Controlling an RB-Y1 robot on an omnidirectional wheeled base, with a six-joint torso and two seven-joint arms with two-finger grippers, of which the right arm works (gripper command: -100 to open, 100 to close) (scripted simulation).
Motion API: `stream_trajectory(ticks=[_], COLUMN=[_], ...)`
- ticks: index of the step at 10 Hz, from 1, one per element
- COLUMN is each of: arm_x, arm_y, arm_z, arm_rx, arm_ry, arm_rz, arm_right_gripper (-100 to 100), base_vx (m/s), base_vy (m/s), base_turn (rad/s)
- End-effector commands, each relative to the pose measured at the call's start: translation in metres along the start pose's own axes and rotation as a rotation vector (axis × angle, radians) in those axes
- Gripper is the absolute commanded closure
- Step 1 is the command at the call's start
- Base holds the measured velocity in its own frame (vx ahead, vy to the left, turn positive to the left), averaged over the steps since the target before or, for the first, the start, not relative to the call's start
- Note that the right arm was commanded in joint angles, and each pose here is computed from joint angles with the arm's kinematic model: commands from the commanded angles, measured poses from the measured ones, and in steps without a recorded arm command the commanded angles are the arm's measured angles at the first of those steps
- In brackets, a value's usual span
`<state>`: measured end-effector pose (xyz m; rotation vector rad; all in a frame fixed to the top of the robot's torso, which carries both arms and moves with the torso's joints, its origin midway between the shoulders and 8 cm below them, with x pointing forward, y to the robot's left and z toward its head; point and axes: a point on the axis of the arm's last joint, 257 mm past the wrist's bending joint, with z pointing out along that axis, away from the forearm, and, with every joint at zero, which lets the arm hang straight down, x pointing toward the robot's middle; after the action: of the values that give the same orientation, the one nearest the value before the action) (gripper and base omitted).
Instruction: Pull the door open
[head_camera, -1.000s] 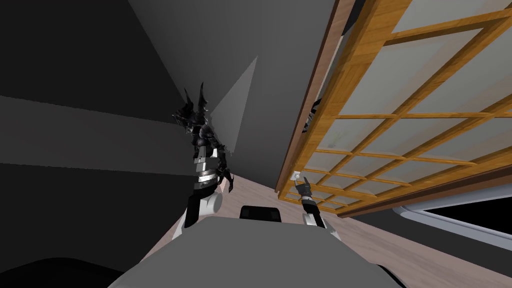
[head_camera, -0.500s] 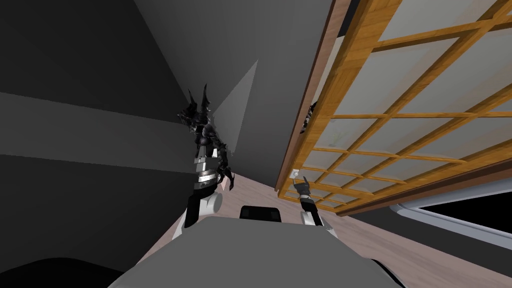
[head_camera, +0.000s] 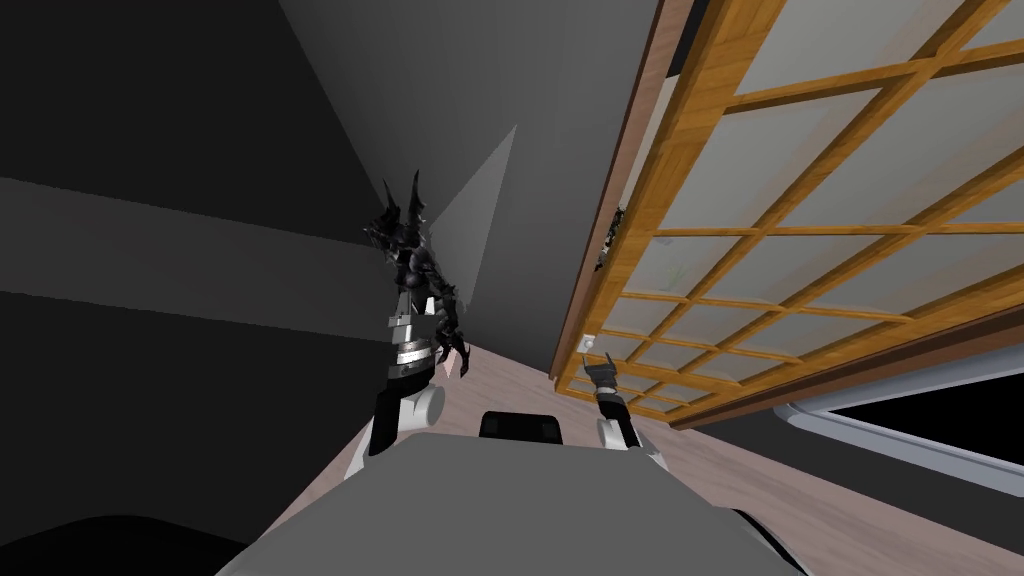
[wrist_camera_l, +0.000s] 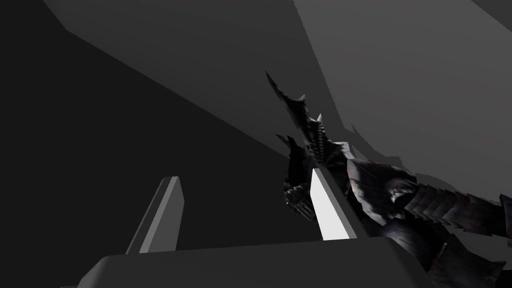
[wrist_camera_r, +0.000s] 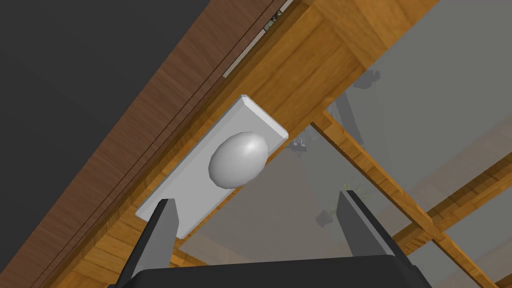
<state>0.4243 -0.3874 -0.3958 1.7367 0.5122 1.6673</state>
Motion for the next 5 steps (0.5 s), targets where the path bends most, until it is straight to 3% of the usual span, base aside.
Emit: stream_trajectory(ticks=[1, 5], arm_x=[0.0026, 0.0063], arm_y=[-0.0037, -0.0086], arm_z=[0.0033, 0.0075], arm_rx=[0.000, -0.001], arm_ry=[-0.005, -0.012], arm_rz=[0.068, 0.191], arm_right_gripper=[-100, -100], base_vx=[-0.074, -0.055], base_vy=[-0.029, -0.015], base_turn=[0.034, 0.017])
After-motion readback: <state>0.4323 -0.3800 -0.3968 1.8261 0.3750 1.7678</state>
